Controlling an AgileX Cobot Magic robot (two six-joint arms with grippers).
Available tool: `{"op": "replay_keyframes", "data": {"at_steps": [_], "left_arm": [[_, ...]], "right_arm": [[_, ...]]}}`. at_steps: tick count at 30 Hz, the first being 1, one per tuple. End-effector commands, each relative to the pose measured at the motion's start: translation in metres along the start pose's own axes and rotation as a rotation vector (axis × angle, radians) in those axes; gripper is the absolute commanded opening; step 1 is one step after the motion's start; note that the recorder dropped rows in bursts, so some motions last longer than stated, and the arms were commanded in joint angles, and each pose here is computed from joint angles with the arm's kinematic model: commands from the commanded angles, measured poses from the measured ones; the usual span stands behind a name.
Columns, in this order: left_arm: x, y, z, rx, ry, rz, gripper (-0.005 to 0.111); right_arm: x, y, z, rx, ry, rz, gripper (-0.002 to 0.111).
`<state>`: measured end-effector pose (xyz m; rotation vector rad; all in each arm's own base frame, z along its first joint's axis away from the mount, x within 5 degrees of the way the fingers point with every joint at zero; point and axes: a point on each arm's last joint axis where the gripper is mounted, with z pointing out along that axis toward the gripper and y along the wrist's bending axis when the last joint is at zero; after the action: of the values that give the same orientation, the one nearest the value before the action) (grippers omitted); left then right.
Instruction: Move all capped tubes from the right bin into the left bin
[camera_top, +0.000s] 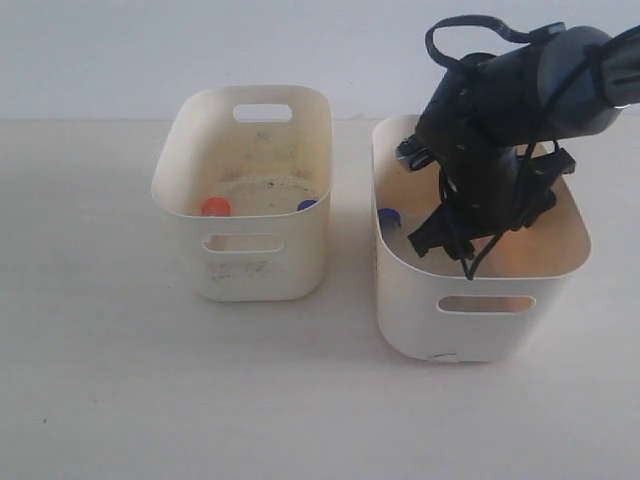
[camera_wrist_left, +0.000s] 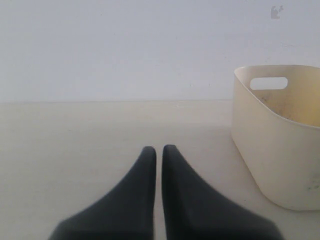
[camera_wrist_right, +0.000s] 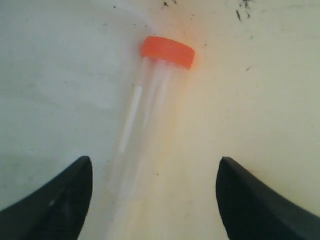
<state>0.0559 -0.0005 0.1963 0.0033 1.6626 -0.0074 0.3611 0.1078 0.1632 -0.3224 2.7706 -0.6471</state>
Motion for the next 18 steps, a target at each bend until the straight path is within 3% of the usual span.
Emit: {"op": "replay_keyframes", "data": {"at_steps": [1, 18], "left_arm": [[-0.001, 0.000, 0.000, 0.008, -0.005, -0.007, 0.004], [-0.001, 0.000, 0.000, 0.008, -0.005, -0.007, 0.004]], "right_arm": [[0.003, -0.012, -0.004, 0.188, 0.020, -0.120, 0.067], [0.001, 0.004, -0.008, 0.091, -0.019, 0.000, 0.067]]}}
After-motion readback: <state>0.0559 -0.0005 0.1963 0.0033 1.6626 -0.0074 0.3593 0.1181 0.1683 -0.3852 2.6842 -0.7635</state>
